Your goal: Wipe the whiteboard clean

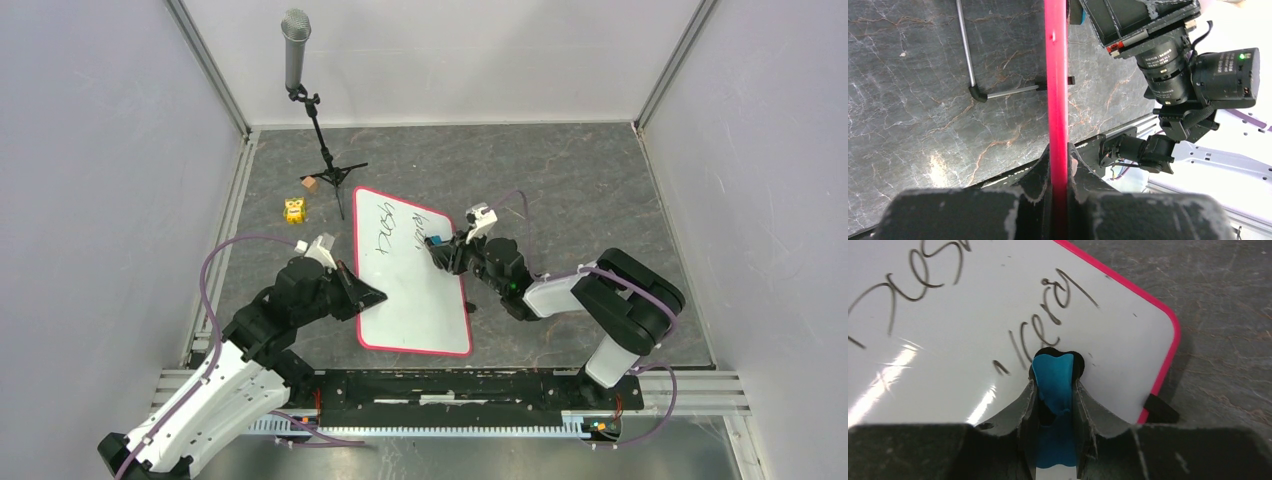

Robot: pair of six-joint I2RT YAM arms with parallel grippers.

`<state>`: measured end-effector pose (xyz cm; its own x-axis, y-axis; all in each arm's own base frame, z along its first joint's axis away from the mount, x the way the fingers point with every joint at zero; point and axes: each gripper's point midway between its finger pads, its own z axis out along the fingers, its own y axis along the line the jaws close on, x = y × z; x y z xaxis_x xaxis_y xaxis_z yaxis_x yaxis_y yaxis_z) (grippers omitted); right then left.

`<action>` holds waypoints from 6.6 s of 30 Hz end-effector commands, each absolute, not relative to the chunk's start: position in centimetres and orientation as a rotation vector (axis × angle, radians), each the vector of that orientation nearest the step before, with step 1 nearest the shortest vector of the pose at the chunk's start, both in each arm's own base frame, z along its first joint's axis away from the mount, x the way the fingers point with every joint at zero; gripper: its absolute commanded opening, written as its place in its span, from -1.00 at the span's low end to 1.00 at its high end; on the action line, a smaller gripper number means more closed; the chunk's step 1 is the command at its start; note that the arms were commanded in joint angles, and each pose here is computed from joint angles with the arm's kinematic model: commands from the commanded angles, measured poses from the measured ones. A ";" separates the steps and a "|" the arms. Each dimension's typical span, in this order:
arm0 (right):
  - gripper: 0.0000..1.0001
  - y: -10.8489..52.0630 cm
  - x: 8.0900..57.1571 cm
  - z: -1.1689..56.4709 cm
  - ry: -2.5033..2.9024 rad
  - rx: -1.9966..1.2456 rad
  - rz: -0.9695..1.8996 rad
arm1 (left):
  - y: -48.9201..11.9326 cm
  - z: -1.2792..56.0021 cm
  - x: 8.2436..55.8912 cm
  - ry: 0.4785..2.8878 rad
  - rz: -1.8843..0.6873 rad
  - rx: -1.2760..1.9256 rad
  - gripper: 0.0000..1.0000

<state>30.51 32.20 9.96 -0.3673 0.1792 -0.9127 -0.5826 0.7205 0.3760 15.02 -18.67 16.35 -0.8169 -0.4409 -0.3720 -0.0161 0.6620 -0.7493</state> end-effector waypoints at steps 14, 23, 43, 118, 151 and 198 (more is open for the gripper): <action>-0.53 38.8 26.2 10.5 1.740 -0.636 0.887 | -18.5 10.9 10.9 2.610 -0.991 -0.187 -0.95; -0.53 42.1 28.8 13.3 1.686 -0.554 1.019 | -18.7 10.8 10.9 2.640 -0.980 -0.174 -0.95; -0.54 32.8 33.7 3.8 2.024 -0.335 0.771 | -18.1 10.8 10.6 2.654 -0.934 -0.124 -0.95; -0.56 35.8 34.2 7.1 2.007 -0.553 1.027 | -17.8 11.2 11.9 2.615 -0.879 -0.182 -0.95; -0.56 30.9 34.5 7.7 1.946 -0.491 0.894 | -14.5 20.2 21.4 2.328 -0.861 -0.321 0.90; -0.54 45.9 25.4 16.2 1.643 -0.787 1.121 | -13.0 18.4 25.8 2.337 -0.737 -0.122 -0.95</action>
